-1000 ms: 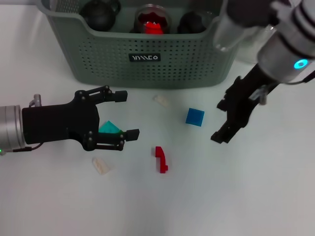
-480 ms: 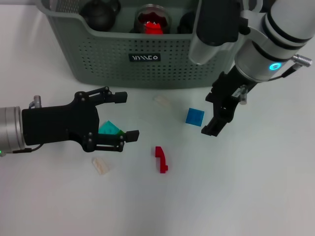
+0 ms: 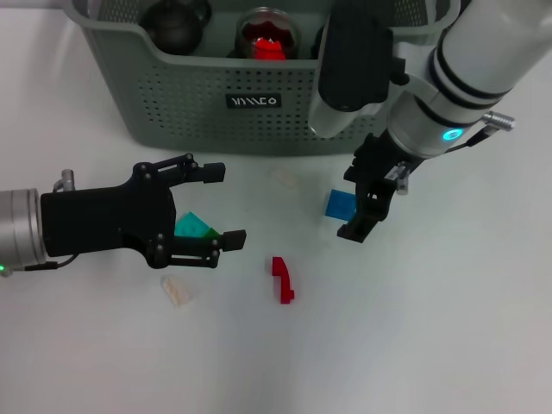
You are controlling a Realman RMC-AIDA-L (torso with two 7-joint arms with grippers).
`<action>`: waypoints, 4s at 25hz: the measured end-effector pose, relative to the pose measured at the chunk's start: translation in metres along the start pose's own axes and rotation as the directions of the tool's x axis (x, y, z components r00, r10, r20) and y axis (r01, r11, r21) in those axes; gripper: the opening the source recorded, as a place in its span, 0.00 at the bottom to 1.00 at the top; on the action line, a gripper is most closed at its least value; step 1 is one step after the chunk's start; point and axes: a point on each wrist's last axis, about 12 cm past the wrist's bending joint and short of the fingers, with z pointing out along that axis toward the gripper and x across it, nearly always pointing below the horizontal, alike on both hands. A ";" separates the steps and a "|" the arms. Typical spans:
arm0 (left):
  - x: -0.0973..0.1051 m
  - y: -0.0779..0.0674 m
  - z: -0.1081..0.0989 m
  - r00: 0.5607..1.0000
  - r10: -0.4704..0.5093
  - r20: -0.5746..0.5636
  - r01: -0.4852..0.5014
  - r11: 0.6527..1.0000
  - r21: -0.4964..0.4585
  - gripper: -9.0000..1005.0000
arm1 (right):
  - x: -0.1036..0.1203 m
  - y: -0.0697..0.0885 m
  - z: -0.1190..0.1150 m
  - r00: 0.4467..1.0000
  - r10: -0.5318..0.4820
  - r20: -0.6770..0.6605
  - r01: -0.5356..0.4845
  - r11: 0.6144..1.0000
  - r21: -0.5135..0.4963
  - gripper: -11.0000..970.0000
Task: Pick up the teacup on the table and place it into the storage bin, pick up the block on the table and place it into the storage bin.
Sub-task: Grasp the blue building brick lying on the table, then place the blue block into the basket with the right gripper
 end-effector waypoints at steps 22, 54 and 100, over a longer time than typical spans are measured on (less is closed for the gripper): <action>0.000 0.000 0.000 1.000 0.000 -0.001 0.000 1.000 -0.005 0.78 | 0.007 -0.009 0.023 0.997 0.077 0.024 -0.078 0.996 0.036 0.92; 0.003 -0.001 -0.002 1.000 -0.007 -0.003 0.007 1.000 -0.012 0.77 | 0.011 -0.010 0.033 0.988 0.148 0.050 -0.150 0.988 0.025 0.50; 0.006 -0.001 -0.015 1.000 -0.010 -0.024 0.009 0.999 -0.043 0.76 | -0.062 -0.083 -0.076 0.882 0.175 0.438 -0.309 0.915 0.258 0.56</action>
